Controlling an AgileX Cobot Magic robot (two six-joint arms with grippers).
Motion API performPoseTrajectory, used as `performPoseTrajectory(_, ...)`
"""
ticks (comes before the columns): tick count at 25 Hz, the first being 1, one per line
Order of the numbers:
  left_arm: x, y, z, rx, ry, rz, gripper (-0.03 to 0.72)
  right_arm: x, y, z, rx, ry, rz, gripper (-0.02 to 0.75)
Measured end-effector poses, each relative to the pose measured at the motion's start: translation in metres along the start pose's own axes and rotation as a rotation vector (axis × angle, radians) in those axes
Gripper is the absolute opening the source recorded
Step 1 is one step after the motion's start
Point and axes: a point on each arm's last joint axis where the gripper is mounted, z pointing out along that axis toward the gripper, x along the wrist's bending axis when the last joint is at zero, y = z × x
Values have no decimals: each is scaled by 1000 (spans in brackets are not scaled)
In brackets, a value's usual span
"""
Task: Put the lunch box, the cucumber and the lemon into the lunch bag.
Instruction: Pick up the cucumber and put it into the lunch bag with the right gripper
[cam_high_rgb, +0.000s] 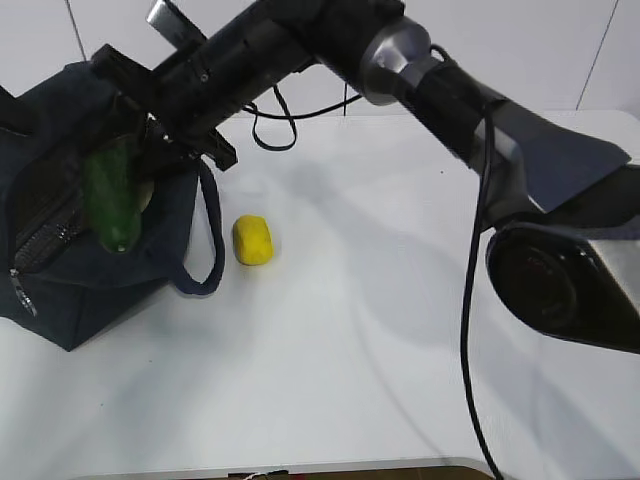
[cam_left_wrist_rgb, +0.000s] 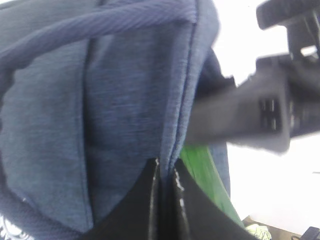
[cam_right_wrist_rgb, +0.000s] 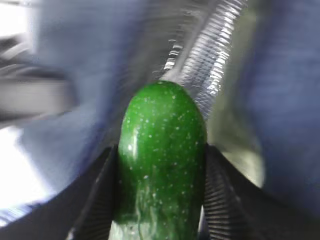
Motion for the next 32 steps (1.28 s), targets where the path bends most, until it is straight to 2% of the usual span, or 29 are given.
performPoseTrajectory(3,0,0,0,-1,-2,-1,-13,-14,2,16,-20,33,75,382)
performPoseTrajectory(8,0,0,0,-2,-4,-2,-13,-24,15,31,-153,157,209,381)
performPoseTrajectory(10,0,1,0,-6,-3,-2,-13,-28,20,34,-209,181,234,381)
performPoseTrajectory(14,0,1,0,-7,-4,-3,-13,-33,25,36,-267,175,241,380)
performPoseTrajectory(20,-3,2,0,-26,-36,-17,-13,-34,25,36,-277,154,180,407)
performPoseTrajectory(25,-4,3,0,-31,-45,-21,-13,-34,23,37,-256,145,129,500)
performPoseTrajectory(32,-2,2,0,-19,-24,-12,-13,-29,19,34,-204,146,64,520)
